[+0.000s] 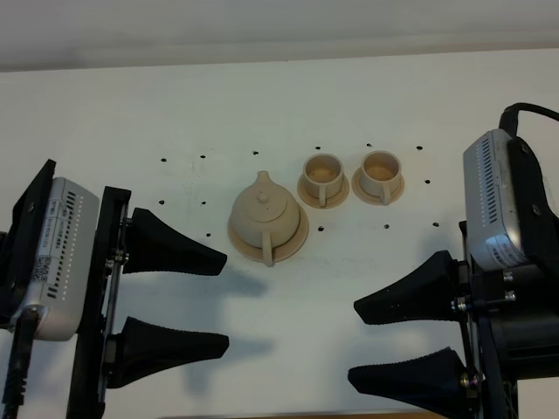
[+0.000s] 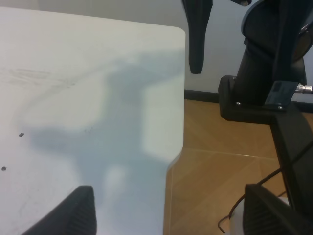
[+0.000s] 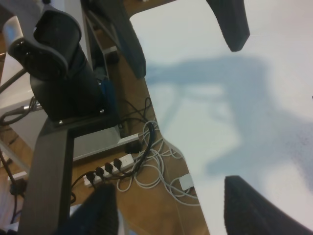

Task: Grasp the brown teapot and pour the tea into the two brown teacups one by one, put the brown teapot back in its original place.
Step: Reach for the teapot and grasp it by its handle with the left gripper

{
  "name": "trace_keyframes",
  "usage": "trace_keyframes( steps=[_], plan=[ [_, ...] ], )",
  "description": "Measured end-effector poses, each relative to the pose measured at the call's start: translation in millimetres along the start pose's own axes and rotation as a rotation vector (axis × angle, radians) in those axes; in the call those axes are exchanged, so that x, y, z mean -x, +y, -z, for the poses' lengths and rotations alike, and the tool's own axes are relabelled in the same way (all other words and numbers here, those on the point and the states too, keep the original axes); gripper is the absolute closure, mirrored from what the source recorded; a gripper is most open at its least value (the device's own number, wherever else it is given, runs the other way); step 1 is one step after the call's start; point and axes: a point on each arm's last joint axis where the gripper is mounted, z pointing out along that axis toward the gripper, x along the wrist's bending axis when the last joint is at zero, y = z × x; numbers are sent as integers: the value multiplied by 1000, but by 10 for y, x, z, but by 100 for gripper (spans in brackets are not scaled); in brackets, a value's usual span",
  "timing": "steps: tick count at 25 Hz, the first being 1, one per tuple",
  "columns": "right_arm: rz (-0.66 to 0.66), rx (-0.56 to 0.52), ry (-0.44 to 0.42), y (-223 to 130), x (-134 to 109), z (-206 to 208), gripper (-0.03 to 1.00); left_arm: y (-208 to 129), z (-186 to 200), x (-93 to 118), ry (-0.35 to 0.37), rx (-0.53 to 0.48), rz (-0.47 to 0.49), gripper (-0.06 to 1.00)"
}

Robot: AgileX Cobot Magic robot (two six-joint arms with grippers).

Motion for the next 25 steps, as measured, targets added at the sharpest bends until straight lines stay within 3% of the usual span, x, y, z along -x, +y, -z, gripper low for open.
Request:
trace_keyframes(
  steps=[14,18,25],
  plan=[
    [-9,-1,-7,-1,6,0,50,-1,0,-10,11,-1,24,26],
    [-56,-23,-69,-23,61,2,51,-29,6,-96,107,-26,111,26],
    [-138,-93,-260,-98,224,33,53,-80,72,-288,313,-40,230,27]
  ],
)
